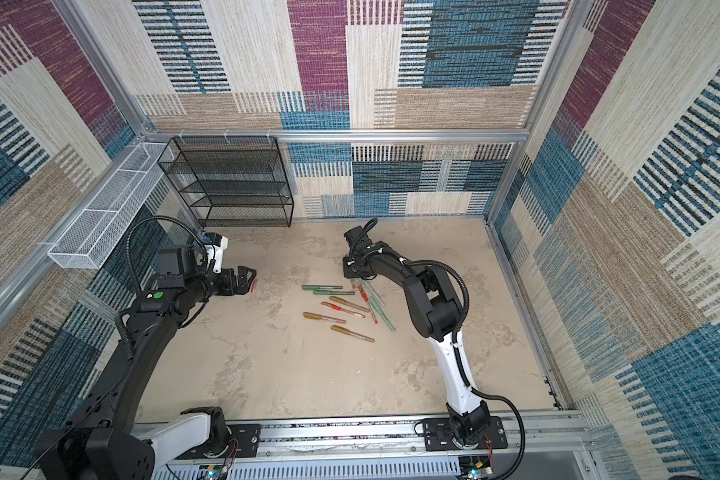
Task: Open the pen caps
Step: 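Close the right gripper on the second red pen and lift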
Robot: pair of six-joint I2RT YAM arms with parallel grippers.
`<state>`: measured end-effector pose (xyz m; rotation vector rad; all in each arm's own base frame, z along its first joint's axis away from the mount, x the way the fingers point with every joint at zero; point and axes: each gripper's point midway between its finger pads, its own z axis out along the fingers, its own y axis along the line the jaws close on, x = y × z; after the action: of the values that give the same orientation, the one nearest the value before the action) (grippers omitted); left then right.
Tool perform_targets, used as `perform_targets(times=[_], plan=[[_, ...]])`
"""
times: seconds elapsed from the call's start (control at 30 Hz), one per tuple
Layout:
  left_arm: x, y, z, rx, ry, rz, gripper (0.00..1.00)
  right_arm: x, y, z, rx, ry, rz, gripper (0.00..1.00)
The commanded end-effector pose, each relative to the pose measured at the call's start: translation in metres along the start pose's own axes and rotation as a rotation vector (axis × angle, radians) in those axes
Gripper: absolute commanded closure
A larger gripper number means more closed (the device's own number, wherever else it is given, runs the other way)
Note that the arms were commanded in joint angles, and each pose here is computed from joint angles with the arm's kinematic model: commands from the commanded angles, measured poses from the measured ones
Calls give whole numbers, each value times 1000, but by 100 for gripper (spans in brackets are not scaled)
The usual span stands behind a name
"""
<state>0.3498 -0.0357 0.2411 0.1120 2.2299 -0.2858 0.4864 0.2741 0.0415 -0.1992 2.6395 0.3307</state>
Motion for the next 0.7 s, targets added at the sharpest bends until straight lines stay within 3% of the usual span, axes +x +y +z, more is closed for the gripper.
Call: perform_targets(times=[0.0,0.43,0.53,0.67], plan=[[-5,-2,-3,9,-19,-5,1,-1,-2,2,24,-13,-14,67],[-4,-3,-3,15,-18,-10,1,17,-3,29,49,44,-28,83],[-4,-2,-2,11,-23,-7,1,11,0,27,43,25,-38,90],[-5,-5,-2,30,-21,-25,1,-4,7,14,24,-10,-27,92]])
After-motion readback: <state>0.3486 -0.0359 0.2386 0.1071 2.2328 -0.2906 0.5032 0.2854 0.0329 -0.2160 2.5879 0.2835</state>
